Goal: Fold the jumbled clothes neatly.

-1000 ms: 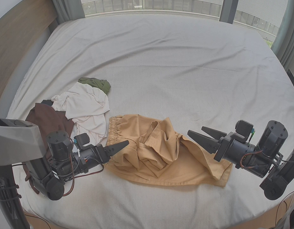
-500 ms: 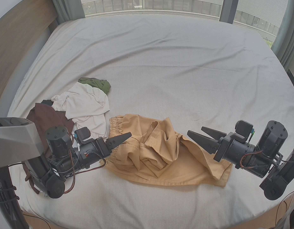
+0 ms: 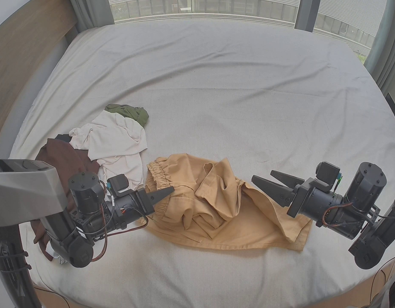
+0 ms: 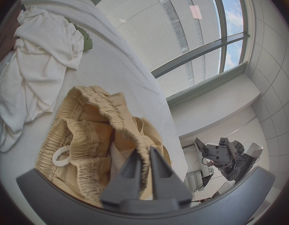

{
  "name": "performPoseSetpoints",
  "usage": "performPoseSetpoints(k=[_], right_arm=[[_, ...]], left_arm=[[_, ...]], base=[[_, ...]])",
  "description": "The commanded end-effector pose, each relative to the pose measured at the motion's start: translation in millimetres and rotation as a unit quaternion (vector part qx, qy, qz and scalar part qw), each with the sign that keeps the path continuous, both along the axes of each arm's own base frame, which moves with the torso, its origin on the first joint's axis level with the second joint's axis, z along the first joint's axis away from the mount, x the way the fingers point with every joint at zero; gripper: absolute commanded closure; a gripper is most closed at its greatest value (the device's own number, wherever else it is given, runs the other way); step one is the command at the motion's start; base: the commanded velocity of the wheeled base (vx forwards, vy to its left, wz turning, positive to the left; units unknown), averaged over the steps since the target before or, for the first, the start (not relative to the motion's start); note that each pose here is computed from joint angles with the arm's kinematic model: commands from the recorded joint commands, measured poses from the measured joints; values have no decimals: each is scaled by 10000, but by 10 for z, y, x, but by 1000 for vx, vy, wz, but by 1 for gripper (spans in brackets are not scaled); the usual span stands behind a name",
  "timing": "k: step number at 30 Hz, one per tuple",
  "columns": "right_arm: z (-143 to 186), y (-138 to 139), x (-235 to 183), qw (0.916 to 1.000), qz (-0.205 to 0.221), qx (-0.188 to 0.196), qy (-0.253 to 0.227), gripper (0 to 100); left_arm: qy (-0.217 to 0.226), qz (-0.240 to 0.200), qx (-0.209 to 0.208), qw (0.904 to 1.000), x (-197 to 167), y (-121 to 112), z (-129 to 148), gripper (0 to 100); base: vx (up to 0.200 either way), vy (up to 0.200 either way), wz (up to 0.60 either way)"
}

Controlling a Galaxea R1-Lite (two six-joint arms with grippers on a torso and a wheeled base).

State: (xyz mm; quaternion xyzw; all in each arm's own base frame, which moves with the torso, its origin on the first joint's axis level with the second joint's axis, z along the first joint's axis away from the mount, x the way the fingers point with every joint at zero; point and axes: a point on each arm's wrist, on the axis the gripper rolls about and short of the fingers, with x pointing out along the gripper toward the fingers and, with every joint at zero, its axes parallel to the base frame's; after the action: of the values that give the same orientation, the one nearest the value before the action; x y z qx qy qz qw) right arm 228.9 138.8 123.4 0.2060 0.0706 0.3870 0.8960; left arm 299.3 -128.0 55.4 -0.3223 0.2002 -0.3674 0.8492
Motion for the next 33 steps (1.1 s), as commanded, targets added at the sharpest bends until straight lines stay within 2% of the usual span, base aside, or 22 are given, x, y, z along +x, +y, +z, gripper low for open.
performPoseSetpoints(k=[1,7,8,25,26,33], right_arm=[[-2,1,0,10000,3,0,3,0],[-2,1,0,10000,3,0,3,0],[-2,1,0,10000,3,0,3,0],[-6,2,2,10000,3,-4,10,0],[-6,2,2,10000,3,-4,10,0],[-10,6,1,10000,10,-8,16,0]], left_arm=[[40,0,18,10000,2,-3,-30,100],[28,52,29,10000,7,28,-25,100],[43,44,33,10000,1,29,-29,0],[198,-140,99,9997,-96,-64,-91,0],[198,-148,99,9996,-98,-68,-91,100],[198,-110,99,9997,-107,-43,-78,100]], base=[[0,0,0],[0,0,0],[0,0,0],[0,0,0],[0,0,0],[0,0,0]])
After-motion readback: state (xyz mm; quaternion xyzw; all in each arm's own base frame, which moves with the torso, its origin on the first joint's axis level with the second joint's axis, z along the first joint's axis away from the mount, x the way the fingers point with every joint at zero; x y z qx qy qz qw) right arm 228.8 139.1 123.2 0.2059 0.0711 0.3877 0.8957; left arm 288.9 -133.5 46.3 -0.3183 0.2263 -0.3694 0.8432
